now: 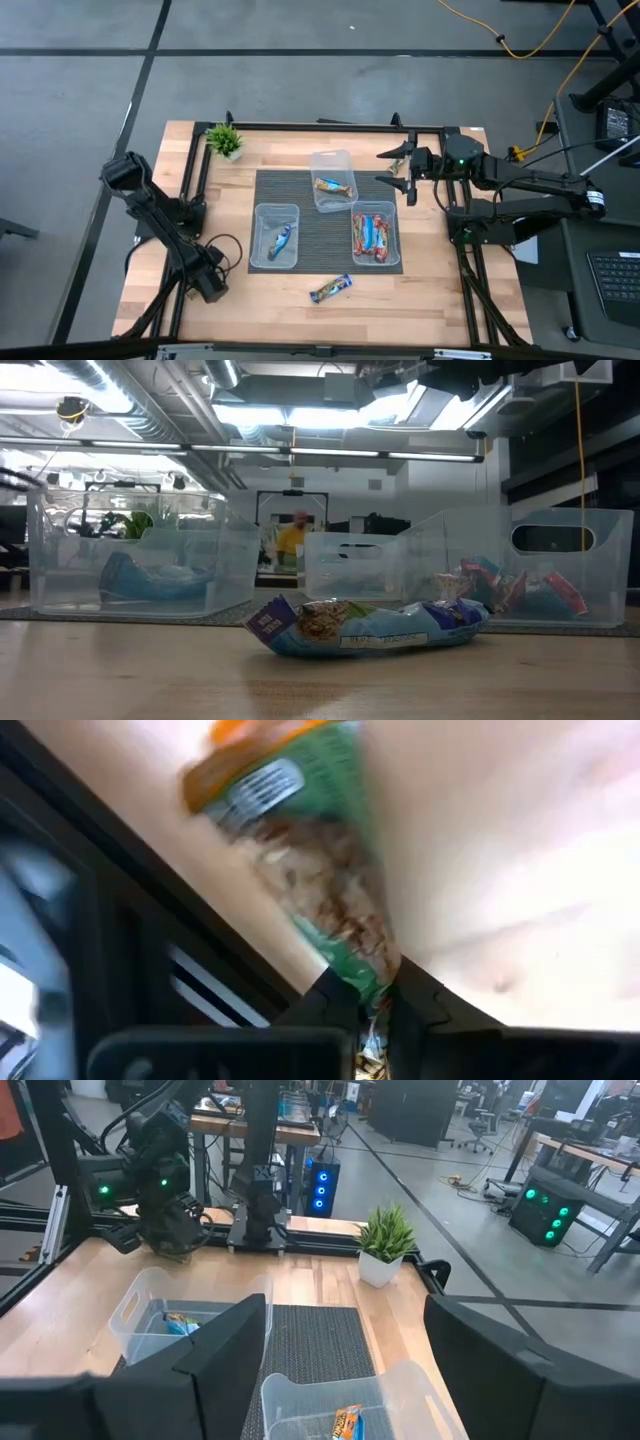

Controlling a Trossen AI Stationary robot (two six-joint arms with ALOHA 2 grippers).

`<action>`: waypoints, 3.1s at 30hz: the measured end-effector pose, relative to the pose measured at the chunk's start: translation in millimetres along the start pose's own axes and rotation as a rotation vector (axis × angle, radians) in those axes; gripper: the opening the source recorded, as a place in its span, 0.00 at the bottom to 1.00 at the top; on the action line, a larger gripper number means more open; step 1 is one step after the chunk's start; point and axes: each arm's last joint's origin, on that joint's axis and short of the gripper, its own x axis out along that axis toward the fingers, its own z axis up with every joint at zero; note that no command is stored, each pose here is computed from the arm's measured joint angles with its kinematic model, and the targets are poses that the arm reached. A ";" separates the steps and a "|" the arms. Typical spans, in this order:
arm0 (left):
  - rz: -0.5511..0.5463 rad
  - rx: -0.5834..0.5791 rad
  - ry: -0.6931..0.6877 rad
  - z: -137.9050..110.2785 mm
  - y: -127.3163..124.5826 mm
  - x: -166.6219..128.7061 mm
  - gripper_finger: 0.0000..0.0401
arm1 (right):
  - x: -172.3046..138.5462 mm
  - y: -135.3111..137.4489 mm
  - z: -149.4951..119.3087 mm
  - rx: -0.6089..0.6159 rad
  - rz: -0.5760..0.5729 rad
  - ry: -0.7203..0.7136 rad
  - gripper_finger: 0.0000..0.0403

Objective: Pick and place Granola Bars by type
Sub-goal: Put the yellow granola bar into the top transparent bin

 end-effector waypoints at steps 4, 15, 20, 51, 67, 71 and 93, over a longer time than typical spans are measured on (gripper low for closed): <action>-0.114 -0.027 -0.031 6.4 -0.1 -18.0 0.03 | 0.0 0.0 0.0 0.000 -0.002 0.000 0.68; -0.352 0.052 -0.341 18.3 6.5 -116.2 0.02 | 0.1 -0.1 0.0 0.000 -0.002 0.001 0.68; -0.483 0.132 -0.685 34.9 11.8 -183.8 0.02 | 0.1 -0.1 0.0 -0.004 -0.002 0.001 0.68; -0.569 0.524 -1.401 231.5 2.8 -379.4 0.02 | 0.6 -0.1 -0.4 -0.004 -0.001 0.003 0.68; -0.461 0.409 -1.006 349.9 -13.5 -297.0 0.02 | 0.6 -1.2 -0.7 -0.006 -0.043 0.011 0.68; -0.474 0.396 -0.952 345.9 -20.9 -291.2 0.02 | 0.6 -1.3 -0.6 -0.004 -0.043 0.011 0.68; -0.388 0.485 -0.787 362.4 -73.8 -221.8 0.13 | 0.6 -1.5 -1.5 -0.001 -0.053 0.021 0.68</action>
